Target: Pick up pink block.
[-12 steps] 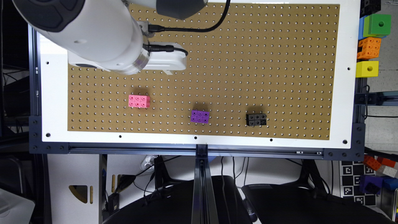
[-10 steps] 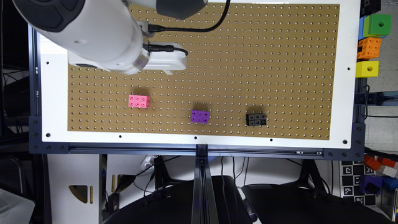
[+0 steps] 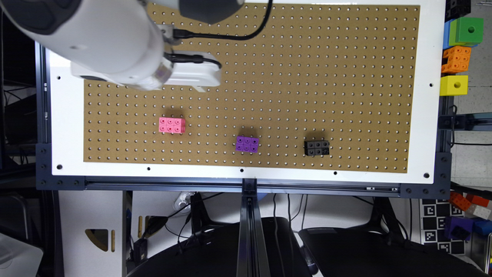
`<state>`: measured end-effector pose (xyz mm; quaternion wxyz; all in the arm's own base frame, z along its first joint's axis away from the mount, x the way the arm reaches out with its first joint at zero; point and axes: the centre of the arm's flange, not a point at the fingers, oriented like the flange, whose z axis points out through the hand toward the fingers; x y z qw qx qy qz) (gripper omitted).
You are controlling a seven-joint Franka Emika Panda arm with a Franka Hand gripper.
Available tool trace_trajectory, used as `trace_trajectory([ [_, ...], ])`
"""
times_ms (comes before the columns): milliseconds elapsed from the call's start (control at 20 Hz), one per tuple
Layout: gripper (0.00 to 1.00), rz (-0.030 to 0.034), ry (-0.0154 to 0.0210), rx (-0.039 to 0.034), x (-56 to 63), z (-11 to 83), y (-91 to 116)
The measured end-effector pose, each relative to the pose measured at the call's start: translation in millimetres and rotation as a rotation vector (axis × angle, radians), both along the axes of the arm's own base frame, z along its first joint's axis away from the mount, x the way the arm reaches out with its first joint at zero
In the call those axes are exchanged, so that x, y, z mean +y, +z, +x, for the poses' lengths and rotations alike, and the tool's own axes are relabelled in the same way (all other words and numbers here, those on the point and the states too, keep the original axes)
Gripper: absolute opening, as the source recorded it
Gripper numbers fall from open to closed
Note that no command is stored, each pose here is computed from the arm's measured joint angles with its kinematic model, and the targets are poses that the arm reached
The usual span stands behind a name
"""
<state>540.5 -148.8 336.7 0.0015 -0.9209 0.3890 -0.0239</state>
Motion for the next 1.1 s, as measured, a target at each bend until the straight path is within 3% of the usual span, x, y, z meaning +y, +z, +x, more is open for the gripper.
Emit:
trace_trajectory([
  [250,1.0,-0.0033,-0.005,-0.0119,-11.3,25.6,-5.8],
  [400,1.0,-0.0065,-0.0092,-0.0183,-24.2,39.4,-9.6],
  [650,1.0,-0.0081,-0.0088,-0.0206,-34.5,45.8,-12.3],
  [850,1.0,-0.0077,-0.0103,-0.0192,-35.9,45.3,-13.1],
  [1100,1.0,-0.0026,-0.0102,-0.0036,-36.4,46.8,-34.5],
])
